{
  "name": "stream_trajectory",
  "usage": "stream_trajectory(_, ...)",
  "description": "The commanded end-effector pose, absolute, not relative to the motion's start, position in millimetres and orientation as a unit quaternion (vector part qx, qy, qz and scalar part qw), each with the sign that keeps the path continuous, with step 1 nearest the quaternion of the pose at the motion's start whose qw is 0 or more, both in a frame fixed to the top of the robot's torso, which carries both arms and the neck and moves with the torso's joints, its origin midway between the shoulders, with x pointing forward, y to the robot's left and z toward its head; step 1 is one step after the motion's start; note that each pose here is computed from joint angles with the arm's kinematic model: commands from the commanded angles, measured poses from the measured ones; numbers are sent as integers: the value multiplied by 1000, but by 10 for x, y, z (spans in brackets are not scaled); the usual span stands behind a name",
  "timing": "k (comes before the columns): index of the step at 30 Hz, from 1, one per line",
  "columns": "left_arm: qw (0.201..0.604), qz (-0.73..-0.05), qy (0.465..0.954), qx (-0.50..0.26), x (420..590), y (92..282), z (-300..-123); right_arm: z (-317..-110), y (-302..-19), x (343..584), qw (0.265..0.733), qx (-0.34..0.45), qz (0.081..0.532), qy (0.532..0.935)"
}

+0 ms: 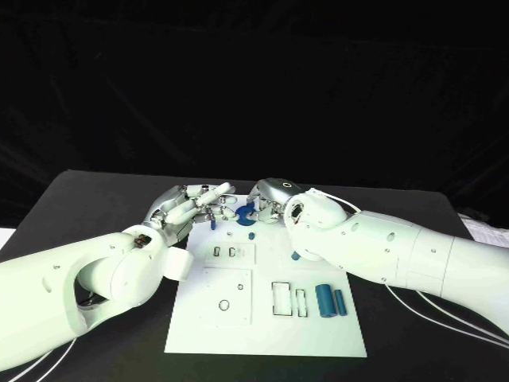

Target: Assemble the parts on the task board

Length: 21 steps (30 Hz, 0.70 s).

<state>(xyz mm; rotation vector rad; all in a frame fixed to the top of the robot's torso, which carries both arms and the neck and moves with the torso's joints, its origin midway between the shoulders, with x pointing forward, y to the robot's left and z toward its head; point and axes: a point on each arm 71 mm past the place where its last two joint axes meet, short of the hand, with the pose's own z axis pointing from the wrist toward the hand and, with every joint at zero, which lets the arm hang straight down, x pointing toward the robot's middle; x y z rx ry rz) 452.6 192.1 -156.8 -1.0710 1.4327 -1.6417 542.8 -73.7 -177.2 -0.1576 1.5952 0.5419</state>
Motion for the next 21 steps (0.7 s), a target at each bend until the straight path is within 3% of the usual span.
stream_trajectory(1, 342, -641, 553, -408, 4520, 1898, -1554, -1789, -721, 5421, 658, -77, 236, 711)
stream_trajectory(12, 342, -640, 553, -409, 4524, 1910, -1557, -1718, -794, 5311, 678, -56, 279, 678)
stream_trajectory(21, 333, -652, 551, -400, 4521, 1938, -1547, -1666, -1274, 5218, 635, 1, 360, 683)
